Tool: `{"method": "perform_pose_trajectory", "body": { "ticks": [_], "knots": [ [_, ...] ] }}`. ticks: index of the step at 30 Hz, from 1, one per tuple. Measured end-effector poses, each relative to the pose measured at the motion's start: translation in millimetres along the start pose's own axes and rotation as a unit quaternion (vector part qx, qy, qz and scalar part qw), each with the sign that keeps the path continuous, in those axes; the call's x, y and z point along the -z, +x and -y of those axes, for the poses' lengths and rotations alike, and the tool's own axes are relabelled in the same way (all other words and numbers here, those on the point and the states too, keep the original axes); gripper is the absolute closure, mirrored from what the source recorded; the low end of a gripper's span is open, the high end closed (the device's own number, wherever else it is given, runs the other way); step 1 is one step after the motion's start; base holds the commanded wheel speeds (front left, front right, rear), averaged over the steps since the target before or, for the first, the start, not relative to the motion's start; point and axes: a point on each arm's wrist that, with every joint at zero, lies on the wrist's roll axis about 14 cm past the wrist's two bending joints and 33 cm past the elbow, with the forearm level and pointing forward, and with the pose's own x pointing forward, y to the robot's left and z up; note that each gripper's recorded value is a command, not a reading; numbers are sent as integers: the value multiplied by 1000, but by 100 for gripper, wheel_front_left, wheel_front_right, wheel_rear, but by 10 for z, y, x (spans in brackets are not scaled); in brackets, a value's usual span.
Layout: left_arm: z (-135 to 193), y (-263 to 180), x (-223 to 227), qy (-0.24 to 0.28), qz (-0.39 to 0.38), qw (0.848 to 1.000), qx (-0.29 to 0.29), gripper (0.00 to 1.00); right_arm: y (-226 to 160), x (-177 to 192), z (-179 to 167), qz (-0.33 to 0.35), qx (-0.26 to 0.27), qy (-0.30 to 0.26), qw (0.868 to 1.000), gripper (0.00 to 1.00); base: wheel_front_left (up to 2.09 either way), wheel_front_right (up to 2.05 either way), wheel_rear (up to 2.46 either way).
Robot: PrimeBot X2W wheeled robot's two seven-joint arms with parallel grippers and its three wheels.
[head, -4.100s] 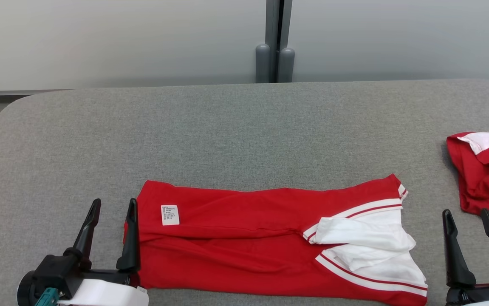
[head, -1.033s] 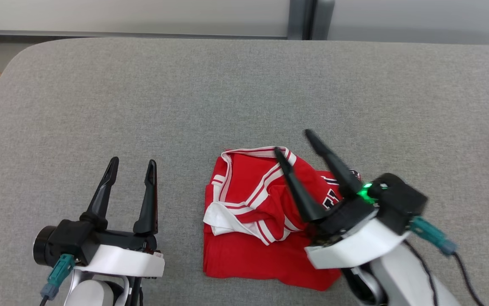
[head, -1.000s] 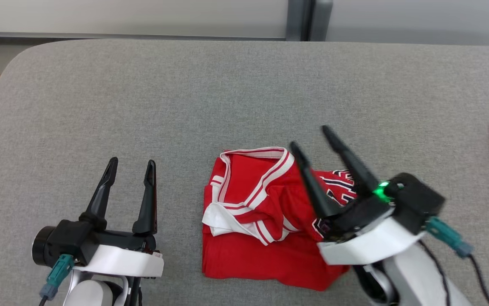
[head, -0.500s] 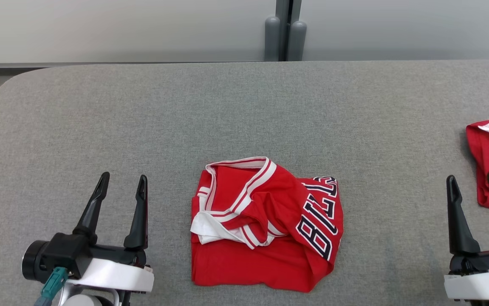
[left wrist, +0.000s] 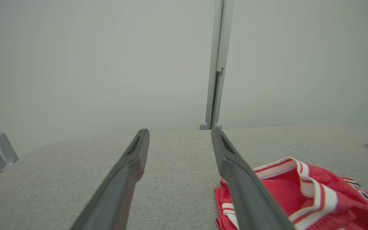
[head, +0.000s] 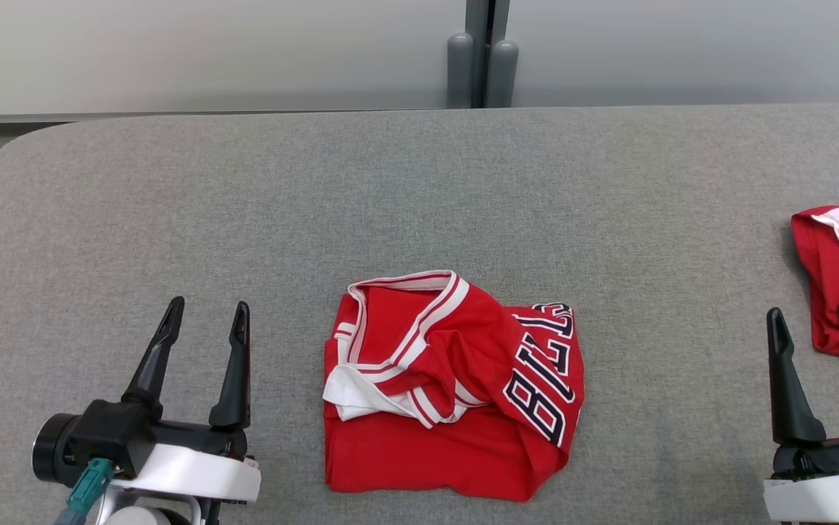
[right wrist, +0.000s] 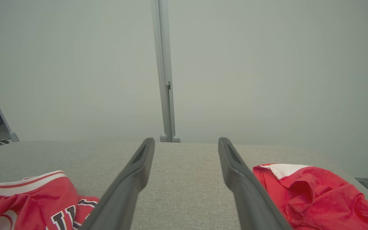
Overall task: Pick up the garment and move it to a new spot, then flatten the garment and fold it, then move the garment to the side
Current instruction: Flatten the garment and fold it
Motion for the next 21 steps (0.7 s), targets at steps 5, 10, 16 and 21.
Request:
{"method": "perform_pose_trajectory", "body": {
  "ticks": [5,10,16,21],
  "knots": [
    [2,0,6,-1,-1,1000,0,0,1,10,4,-3,0,-1,1000,0,0,0,0],
    [3,0,15,-1,-3,1000,0,0,5,45,13,-11,0,-2,1000,100,0,0,0],
    [9,46,24,-2,-2,1000,0,0,143,230,-205,-40,-47,-3,998,100,0,0,0],
    [-10,101,20,-9,1,1000,-6,0,367,467,-829,-69,-152,14,986,100,0,0,0]
  ]
}}
